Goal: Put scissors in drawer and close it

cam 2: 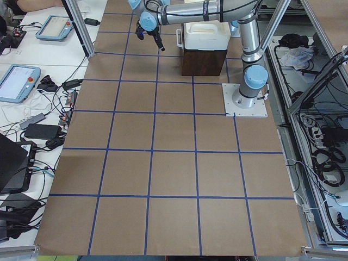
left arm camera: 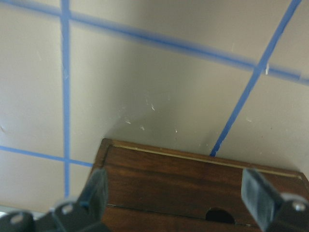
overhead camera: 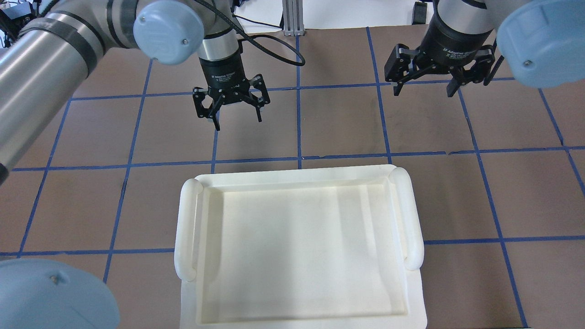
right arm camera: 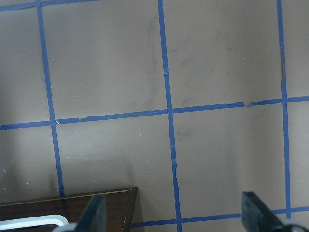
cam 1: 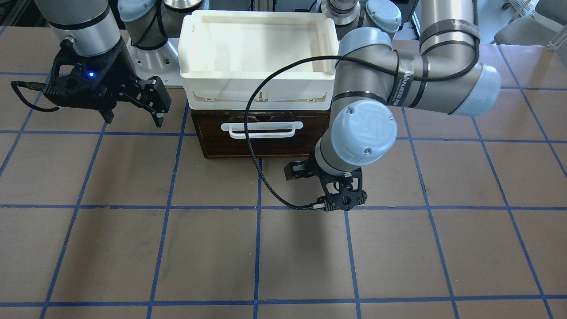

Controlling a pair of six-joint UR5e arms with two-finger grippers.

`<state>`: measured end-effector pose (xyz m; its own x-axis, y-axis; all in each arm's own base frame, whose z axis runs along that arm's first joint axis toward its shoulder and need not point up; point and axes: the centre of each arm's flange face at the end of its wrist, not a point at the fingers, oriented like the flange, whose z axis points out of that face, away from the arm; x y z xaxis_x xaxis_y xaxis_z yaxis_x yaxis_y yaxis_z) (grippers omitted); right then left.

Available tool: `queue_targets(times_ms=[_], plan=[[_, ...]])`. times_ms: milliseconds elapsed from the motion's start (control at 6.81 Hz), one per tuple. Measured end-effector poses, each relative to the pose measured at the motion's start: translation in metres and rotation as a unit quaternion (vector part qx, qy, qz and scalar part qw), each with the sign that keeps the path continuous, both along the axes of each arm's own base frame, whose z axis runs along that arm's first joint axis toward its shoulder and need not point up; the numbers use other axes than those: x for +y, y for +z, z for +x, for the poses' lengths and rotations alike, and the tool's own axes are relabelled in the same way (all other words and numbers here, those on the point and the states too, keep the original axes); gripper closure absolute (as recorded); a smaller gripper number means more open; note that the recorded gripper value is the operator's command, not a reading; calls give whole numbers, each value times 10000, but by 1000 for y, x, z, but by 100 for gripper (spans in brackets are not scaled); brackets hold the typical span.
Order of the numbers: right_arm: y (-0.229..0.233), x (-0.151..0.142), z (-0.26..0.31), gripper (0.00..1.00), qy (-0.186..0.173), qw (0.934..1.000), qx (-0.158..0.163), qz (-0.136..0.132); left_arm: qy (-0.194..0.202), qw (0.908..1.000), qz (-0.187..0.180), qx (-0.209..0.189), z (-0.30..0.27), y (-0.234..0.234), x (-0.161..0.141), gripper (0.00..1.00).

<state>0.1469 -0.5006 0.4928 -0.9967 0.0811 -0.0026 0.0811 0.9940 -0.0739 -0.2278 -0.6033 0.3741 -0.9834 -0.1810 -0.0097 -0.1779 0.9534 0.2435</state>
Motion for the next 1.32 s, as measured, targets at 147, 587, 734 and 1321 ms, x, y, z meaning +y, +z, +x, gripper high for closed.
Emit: queue_targets(times_ms=[147,587,734,1321], plan=[[0,0,0,0,0,10000,-5,-6,-284,9986,-445,24,25,29,-7,0],[1,1,0,0,0,10000,-5,-11,-824,9889,-1234,81,106,104,2,0],[2,1,0,0,0,10000,-5,-16,-903,9860,-1403,-5,118,127,15,0],[1,1,0,0,0,10000,2,-15,-940,9812,-1683,-134,124,164,54,0]])
